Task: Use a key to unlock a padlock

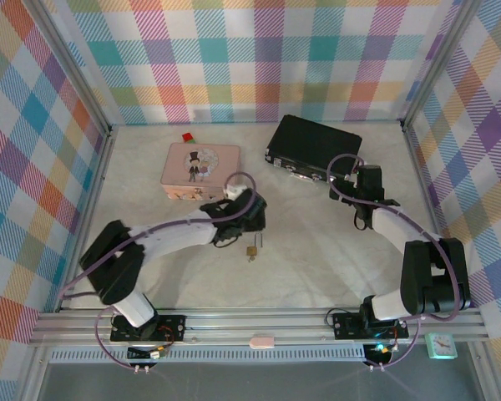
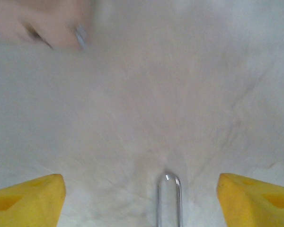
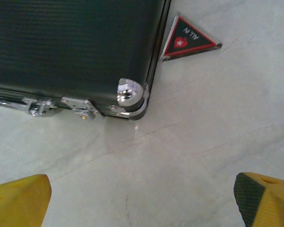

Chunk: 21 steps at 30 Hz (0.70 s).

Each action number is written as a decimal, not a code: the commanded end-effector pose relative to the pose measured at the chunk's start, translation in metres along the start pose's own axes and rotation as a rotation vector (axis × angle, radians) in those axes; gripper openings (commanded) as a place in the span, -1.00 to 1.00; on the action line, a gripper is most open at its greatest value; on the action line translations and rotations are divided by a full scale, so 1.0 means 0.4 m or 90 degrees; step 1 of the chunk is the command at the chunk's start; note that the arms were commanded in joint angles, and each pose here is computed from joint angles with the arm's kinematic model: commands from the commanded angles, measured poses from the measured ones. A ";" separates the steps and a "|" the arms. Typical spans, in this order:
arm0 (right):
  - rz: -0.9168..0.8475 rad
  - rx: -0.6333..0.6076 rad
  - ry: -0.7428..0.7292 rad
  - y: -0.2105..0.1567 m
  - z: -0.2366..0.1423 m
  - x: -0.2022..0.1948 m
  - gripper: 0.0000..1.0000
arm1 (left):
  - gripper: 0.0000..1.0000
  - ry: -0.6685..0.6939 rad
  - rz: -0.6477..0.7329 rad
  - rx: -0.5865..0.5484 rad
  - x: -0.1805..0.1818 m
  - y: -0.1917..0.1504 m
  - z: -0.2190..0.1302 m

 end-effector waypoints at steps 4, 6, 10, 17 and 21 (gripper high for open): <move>-0.065 -0.113 -0.022 0.008 0.032 -0.027 0.99 | 0.90 0.157 0.075 -0.147 0.215 0.178 -0.103; -0.062 -0.154 -0.018 0.015 0.031 -0.034 0.99 | 0.91 0.170 0.058 -0.180 0.280 0.217 -0.123; -0.038 -0.167 -0.004 0.001 0.036 -0.052 0.99 | 0.91 0.206 -0.027 -0.258 0.419 0.260 -0.138; -0.065 -0.201 0.065 -0.018 0.034 -0.027 0.98 | 0.90 0.314 -0.056 -0.320 0.585 0.218 -0.103; -0.059 -0.235 0.069 -0.039 0.036 -0.034 0.98 | 0.89 0.379 -0.031 -0.305 0.635 0.191 -0.060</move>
Point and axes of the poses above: each hand's point on the last joint's axis, 136 mm out from that joint toward the fingers, its own z axis out along the fingers, its own x axis along the line the jaws close on, y = z × x, the point moved 4 cm from there along -z, back along the fingers, and after that the axes turned 1 degree about z, right-handed, at the moved point
